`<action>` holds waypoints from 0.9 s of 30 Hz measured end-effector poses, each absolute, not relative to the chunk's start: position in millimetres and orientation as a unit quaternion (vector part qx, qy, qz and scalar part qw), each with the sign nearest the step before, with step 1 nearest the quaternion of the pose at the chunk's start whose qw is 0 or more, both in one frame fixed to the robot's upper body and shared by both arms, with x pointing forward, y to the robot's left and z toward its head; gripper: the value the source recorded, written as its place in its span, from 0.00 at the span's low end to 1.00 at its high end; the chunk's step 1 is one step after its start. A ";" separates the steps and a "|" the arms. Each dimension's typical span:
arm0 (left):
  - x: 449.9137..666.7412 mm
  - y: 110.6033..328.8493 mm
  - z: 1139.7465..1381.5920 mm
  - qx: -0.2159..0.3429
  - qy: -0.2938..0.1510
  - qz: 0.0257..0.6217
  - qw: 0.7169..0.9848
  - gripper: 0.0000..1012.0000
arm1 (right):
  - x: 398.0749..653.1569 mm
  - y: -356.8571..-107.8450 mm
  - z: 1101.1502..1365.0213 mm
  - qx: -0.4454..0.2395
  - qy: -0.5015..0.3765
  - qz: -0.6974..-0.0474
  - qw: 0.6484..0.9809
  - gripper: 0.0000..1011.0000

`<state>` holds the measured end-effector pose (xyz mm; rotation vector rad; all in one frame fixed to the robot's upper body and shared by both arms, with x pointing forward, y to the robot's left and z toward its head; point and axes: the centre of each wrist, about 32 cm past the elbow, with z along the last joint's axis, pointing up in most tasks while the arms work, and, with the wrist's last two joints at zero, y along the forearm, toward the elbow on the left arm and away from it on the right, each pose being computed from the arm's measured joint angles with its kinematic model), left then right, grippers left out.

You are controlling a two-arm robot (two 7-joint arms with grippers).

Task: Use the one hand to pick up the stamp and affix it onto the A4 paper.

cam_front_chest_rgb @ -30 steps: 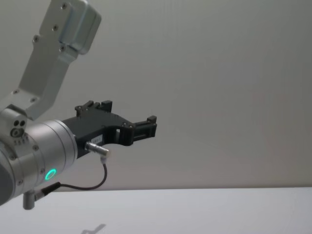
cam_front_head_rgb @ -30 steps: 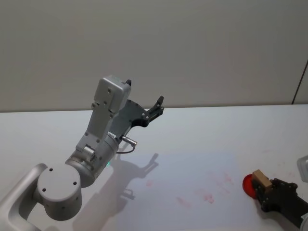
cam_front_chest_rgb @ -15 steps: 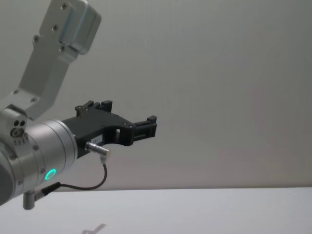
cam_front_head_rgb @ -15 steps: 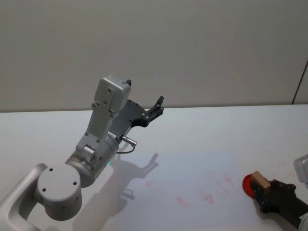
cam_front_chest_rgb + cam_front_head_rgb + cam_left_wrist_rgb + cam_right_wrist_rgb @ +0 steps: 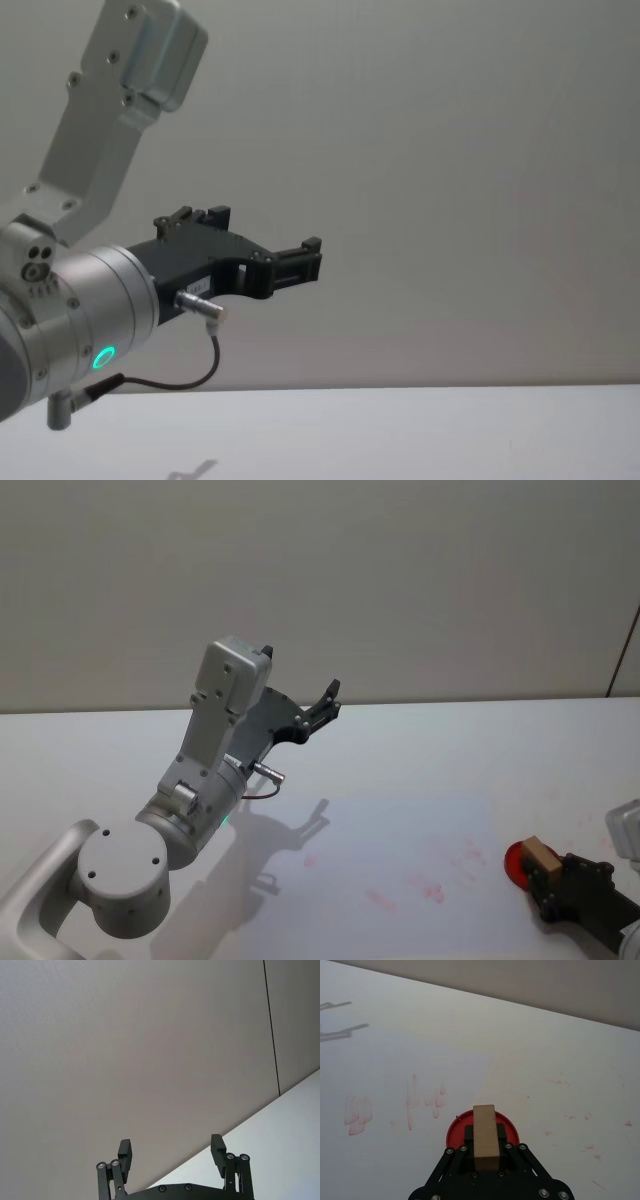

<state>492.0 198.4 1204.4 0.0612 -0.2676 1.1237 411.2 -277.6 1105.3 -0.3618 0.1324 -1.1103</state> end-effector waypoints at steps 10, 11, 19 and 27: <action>492.0 198.4 1204.4 0.029 -0.126 0.531 0.837 0.99 | 413.6 -275.9 1107.9 -0.163 0.063 -0.528 0.831 0.22; 492.0 198.4 1204.4 0.029 -0.126 0.531 0.837 0.99 | 413.7 -275.8 1108.2 -0.162 0.063 -0.528 0.831 0.22; 492.0 198.4 1204.4 0.029 -0.126 0.531 0.837 0.99 | 419.0 -272.5 1118.2 -0.135 0.061 -0.533 0.833 0.22; 492.0 198.4 1204.4 0.029 -0.126 0.531 0.837 0.99 | 426.1 -266.7 1133.1 -0.101 0.057 -0.534 0.837 0.22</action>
